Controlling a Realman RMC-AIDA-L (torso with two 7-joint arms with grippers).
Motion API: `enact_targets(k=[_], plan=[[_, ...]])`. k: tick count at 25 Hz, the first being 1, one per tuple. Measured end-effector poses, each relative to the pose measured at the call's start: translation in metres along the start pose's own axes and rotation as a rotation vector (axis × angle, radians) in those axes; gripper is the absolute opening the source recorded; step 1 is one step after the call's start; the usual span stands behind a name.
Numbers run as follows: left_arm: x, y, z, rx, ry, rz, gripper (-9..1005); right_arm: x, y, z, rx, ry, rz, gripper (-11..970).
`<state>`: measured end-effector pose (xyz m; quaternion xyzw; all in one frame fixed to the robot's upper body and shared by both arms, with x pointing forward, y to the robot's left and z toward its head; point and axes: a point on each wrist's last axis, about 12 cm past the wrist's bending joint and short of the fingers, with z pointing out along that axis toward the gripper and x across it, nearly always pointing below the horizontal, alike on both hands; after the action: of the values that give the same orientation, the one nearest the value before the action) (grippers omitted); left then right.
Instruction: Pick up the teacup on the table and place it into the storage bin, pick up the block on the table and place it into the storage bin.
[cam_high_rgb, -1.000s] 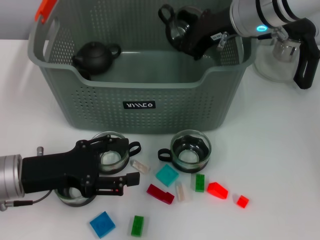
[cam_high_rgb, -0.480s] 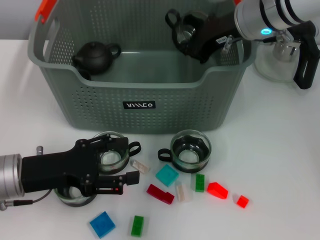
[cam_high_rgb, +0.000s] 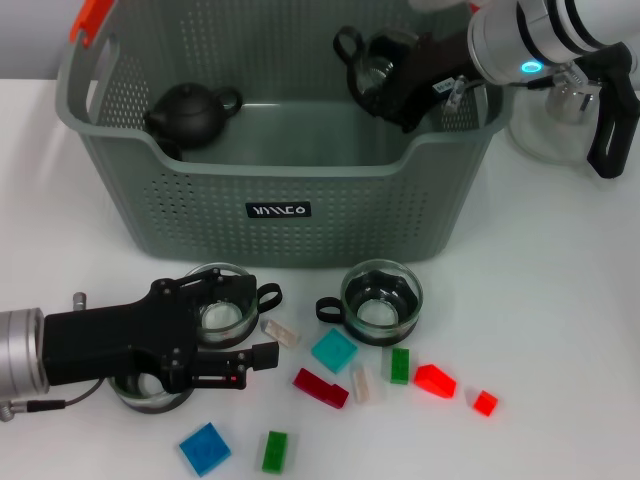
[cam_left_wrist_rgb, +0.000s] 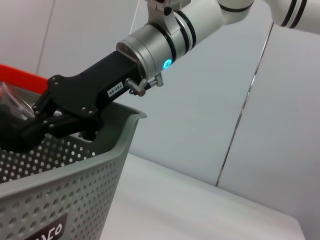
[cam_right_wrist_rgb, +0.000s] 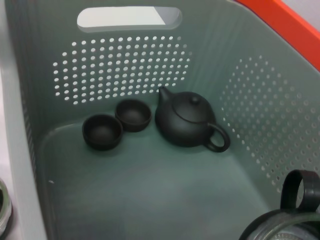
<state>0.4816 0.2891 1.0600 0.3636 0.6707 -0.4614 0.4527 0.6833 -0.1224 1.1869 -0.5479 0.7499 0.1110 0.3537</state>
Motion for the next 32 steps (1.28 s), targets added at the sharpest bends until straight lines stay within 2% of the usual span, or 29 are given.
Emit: enact_targets(k=[7, 23, 29, 32], plan=[[0.0006, 0.0004, 0.0003, -0.004, 0.002, -0.002, 932, -0.0005, 0.0050, 0.0035, -0.013, 0.019, -0.019, 54], [0.0009, 0.0007, 0.0004, -0.007, 0.004, -0.003, 932, -0.0015, 0.0033, 0.0015, 0.000, 0.013, -0.004, 58], [0.0013, 0.0005, -0.0001, -0.009, 0.003, -0.004, 932, -0.0019, 0.0028, 0.0006, 0.002, 0.010, 0.000, 244], [0.0023, -0.0001, -0.0011, -0.012, 0.003, -0.006, 932, -0.0056, 0.0012, -0.0029, 0.014, -0.003, 0.003, 391]])
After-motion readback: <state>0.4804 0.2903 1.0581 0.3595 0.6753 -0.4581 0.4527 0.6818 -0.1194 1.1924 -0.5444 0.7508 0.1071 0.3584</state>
